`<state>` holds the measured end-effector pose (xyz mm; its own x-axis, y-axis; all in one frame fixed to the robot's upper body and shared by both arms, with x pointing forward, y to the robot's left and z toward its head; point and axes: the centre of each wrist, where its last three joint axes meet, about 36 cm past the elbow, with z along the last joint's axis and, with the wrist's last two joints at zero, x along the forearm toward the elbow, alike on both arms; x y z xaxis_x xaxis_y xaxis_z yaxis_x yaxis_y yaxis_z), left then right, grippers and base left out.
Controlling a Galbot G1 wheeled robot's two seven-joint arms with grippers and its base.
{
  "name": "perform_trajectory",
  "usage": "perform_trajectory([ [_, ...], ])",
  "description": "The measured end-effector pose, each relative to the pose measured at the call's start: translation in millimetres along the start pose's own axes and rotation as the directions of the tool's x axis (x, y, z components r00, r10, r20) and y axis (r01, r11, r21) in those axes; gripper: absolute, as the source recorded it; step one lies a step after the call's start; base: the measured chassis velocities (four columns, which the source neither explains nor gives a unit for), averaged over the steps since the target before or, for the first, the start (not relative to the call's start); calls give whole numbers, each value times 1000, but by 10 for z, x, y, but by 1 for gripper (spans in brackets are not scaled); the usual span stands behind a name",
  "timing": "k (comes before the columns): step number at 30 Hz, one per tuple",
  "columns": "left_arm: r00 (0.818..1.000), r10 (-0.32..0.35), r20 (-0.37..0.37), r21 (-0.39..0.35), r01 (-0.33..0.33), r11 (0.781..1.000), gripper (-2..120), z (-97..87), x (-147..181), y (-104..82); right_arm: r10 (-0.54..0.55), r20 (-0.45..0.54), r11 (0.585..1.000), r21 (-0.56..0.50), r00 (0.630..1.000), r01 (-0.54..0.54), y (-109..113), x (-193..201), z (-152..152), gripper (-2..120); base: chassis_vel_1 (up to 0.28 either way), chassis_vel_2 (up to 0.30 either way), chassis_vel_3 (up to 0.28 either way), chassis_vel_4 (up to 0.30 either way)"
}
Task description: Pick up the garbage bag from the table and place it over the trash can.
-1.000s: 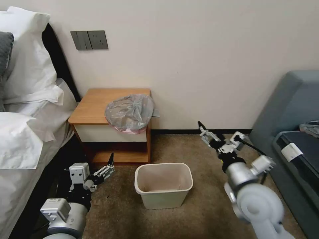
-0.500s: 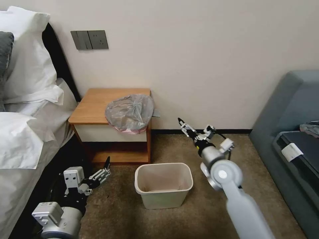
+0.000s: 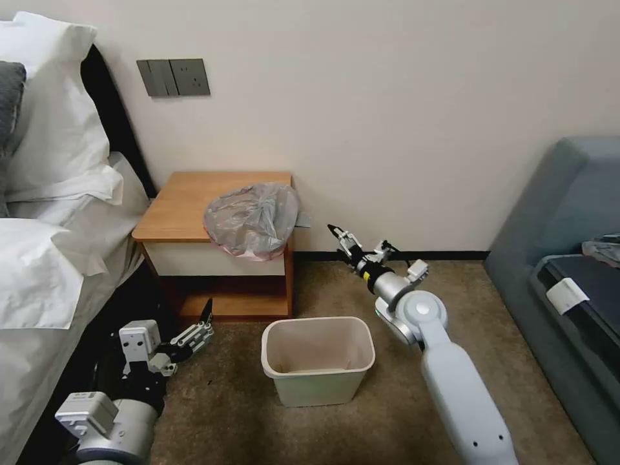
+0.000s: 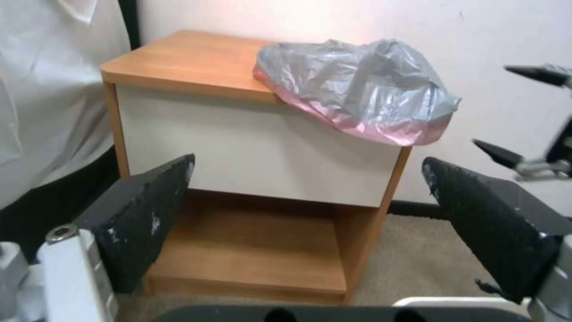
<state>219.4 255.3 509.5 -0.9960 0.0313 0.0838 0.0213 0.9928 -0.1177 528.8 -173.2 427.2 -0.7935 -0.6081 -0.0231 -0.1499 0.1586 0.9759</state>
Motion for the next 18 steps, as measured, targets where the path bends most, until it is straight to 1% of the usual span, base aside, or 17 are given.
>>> perform_trajectory([
  [2,1000,-1,1,1,1,1000,100,0,1,1,-25,-7,999,-29,1000,25,0,-172,13,100,0,0,0,0],
  [3,1000,-1,1,1,1,1000,100,0,1,1,-25,-7,999,-29,1000,25,0,-172,13,100,0,0,0,0],
  [5,1000,-10,2,7,10,1000,100,7,9,-1,-27,-7,998,-55,1000,26,-21,-356,15,100,0,0,0,0],
  [6,1000,-10,2,7,10,1000,100,7,9,-1,-27,-7,998,-55,1000,26,-21,-356,15,100,0,0,0,0],
  [9,1000,-28,5,15,28,999,100,20,24,-6,-17,0,997,-79,1000,17,-96,-531,28,100,0,0,0,0],
  [15,1000,-30,6,15,30,999,100,22,26,-6,0,19,996,-89,1000,2,-183,-651,49,100,0,0,0,0],
  [17,999,-31,7,15,31,999,100,22,26,-7,-5,27,996,-88,1000,7,-190,-657,65,93,0,0,0,0],
  [18,999,-31,7,15,31,999,100,22,26,-7,-5,27,996,-88,1000,7,-190,-657,65,93,0,0,0,0],
])
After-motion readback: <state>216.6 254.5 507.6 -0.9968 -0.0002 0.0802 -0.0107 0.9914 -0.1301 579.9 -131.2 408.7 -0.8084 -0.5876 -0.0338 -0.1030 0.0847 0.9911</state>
